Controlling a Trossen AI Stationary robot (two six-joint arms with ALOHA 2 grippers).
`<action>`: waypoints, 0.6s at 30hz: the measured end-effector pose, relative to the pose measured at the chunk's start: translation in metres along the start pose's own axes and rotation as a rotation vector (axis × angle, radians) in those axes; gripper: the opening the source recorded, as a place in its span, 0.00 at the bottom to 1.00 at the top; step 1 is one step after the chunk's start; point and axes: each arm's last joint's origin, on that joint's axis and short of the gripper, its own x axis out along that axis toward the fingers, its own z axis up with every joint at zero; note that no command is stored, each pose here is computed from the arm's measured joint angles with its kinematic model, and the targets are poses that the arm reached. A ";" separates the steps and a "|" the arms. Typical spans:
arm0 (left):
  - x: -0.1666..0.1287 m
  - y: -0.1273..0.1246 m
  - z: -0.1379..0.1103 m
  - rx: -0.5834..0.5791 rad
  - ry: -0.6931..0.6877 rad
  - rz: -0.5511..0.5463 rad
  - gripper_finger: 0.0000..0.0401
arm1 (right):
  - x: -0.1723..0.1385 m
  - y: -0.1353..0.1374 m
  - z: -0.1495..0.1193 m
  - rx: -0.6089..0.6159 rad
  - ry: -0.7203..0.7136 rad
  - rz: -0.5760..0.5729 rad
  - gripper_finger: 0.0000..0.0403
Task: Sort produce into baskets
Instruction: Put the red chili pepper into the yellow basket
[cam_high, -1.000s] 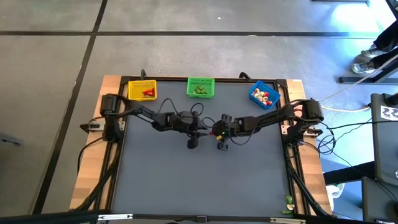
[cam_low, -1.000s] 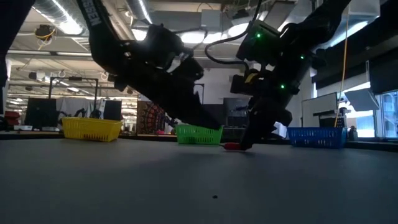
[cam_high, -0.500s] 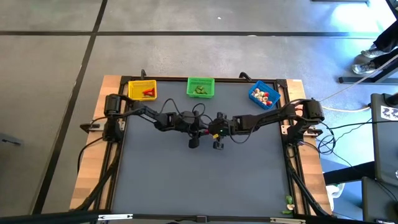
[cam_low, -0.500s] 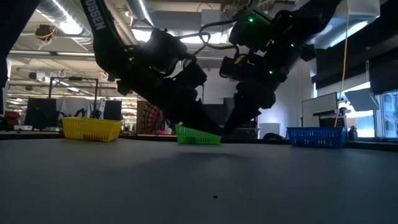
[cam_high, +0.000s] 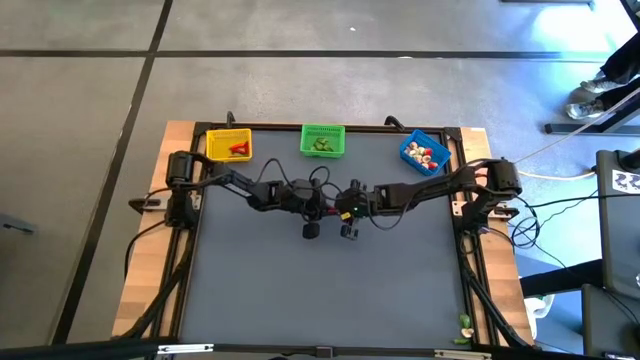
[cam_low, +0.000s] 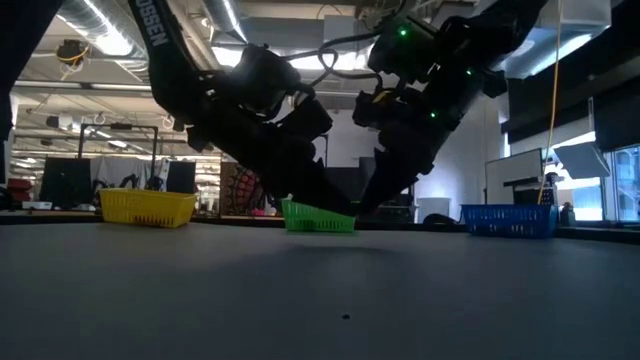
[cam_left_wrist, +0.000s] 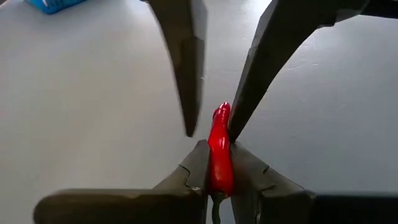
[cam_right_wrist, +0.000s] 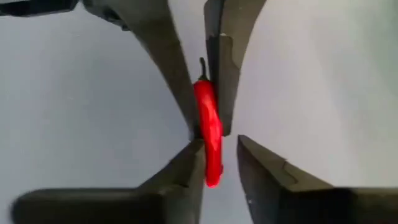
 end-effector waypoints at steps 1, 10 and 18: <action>0.000 0.000 0.000 -0.007 0.000 -0.001 0.09 | 0.000 0.000 0.000 0.000 0.005 0.004 0.27; -0.021 0.003 0.014 0.010 0.073 0.030 0.13 | -0.041 0.001 0.010 0.045 0.163 0.118 0.46; -0.064 0.018 0.032 0.020 0.182 0.125 0.13 | -0.076 0.004 -0.001 0.068 0.264 0.024 0.48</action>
